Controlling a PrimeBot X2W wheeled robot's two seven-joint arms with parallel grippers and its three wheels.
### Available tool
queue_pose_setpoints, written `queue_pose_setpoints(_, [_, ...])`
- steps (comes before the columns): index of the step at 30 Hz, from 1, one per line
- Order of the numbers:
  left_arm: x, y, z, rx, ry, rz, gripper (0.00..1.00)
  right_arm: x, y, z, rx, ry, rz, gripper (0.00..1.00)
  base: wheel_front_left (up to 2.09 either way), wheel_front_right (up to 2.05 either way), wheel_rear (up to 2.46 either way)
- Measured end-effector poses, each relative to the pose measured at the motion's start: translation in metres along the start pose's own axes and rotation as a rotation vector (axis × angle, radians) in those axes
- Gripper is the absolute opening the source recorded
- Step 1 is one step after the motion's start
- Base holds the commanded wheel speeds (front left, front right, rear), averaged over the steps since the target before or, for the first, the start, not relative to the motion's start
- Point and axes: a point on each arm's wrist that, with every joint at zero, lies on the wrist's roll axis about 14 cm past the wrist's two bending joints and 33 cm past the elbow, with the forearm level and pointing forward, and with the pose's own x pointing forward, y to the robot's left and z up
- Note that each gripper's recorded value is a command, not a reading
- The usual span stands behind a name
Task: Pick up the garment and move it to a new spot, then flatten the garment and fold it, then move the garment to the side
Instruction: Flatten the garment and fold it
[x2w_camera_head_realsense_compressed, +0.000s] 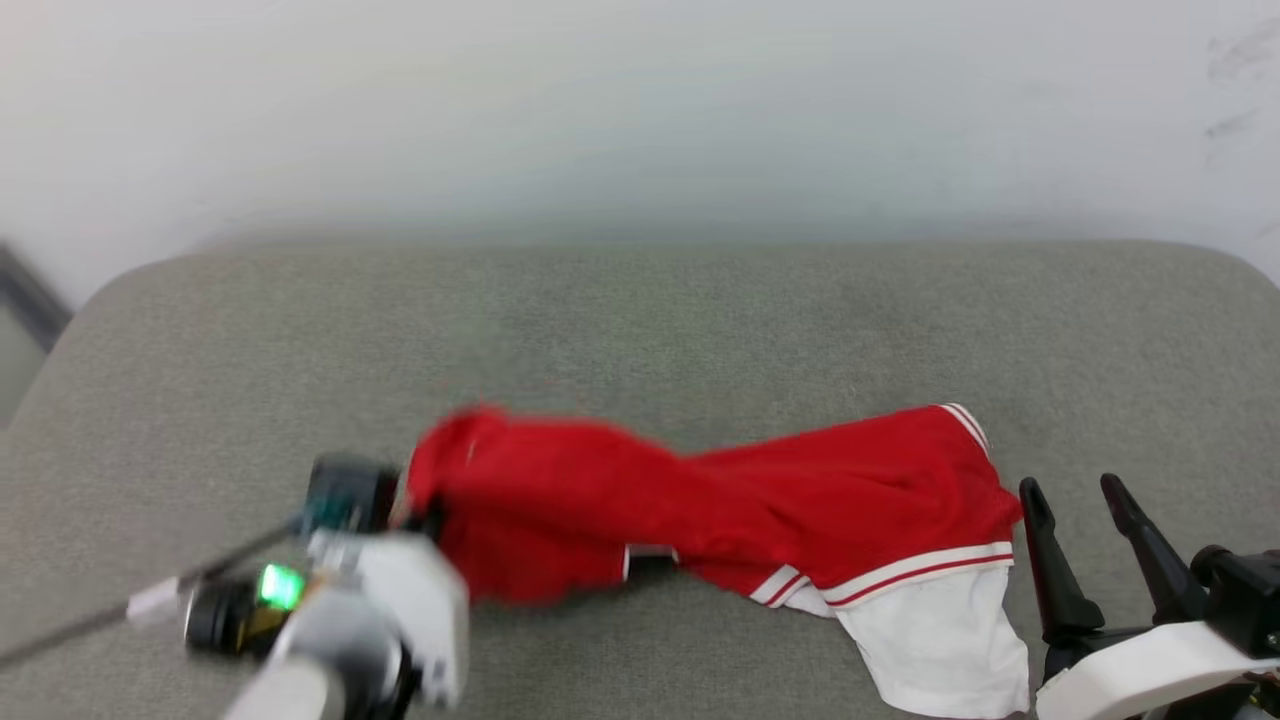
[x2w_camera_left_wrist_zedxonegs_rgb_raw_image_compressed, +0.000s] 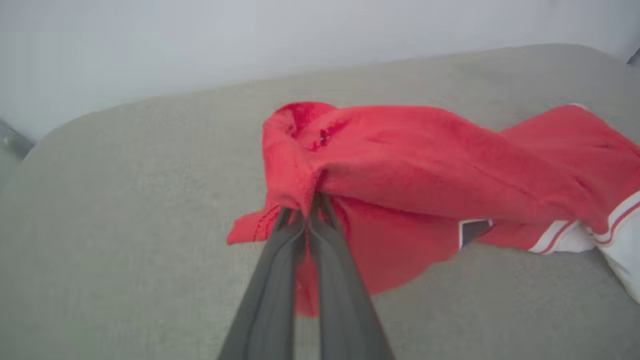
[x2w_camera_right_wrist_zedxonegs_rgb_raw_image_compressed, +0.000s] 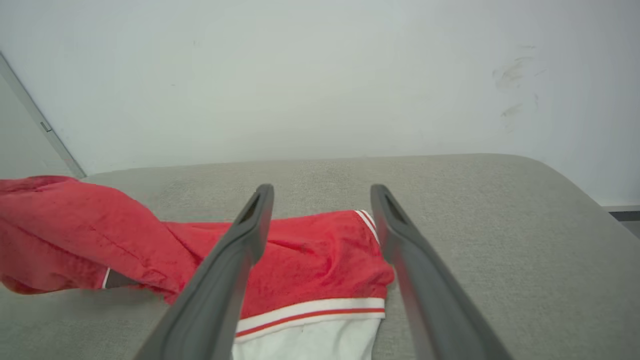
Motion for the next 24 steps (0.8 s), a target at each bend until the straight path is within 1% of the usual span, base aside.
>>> queue_pose_setpoints(3, [-0.032,0.013,-0.067,-0.126,0.162,0.085,0.0,-0.002,0.005,0.001,0.003,-0.001,0.016,1.0,0.0,0.0,0.0])
queue_pose_setpoints(6, [-0.063,0.002,-0.126,-0.264,0.315,0.109,0.0,-0.002,0.008,0.002,0.002,0.0,0.023,1.0,0.0,0.0,0.0])
queue_pose_setpoints(8, [-0.08,-0.009,-0.157,-0.342,0.403,0.109,0.0,-0.003,0.008,0.003,0.002,-0.003,0.025,1.0,0.0,0.0,0.0])
queue_pose_setpoints(9, [-0.086,-0.015,-0.169,-0.379,0.44,0.104,0.34,-0.003,0.009,0.003,0.001,-0.003,0.026,1.0,0.0,0.0,0.0])
queue_pose_setpoints(10, [-0.091,-0.022,-0.177,-0.406,0.465,0.095,0.97,-0.003,0.009,0.003,0.001,0.0,0.027,1.0,0.0,0.0,0.0])
queue_pose_setpoints(11, [-0.091,-0.024,-0.179,-0.421,0.457,0.098,1.0,-0.003,0.009,0.003,0.001,0.004,0.028,1.0,0.0,0.0,0.0])
queue_pose_setpoints(13, [-0.087,-0.021,-0.17,-0.424,0.396,0.116,1.0,-0.003,0.01,0.003,0.0,0.003,0.03,1.0,0.0,0.0,0.0])
queue_pose_setpoints(15, [-0.079,-0.011,-0.151,-0.402,0.293,0.141,1.0,-0.003,0.009,0.003,-0.001,0.006,0.029,1.0,0.0,0.0,0.0])
queue_pose_setpoints(21, [-0.061,0.025,-0.066,-0.281,-0.059,0.195,1.0,-0.006,0.009,0.005,-0.002,0.005,0.026,1.0,0.0,0.0,0.0])
queue_pose_setpoints(24, [-0.055,0.031,-0.023,-0.219,-0.192,0.177,1.0,-0.007,0.007,0.006,-0.003,0.0,0.021,1.0,0.0,0.0,0.0])
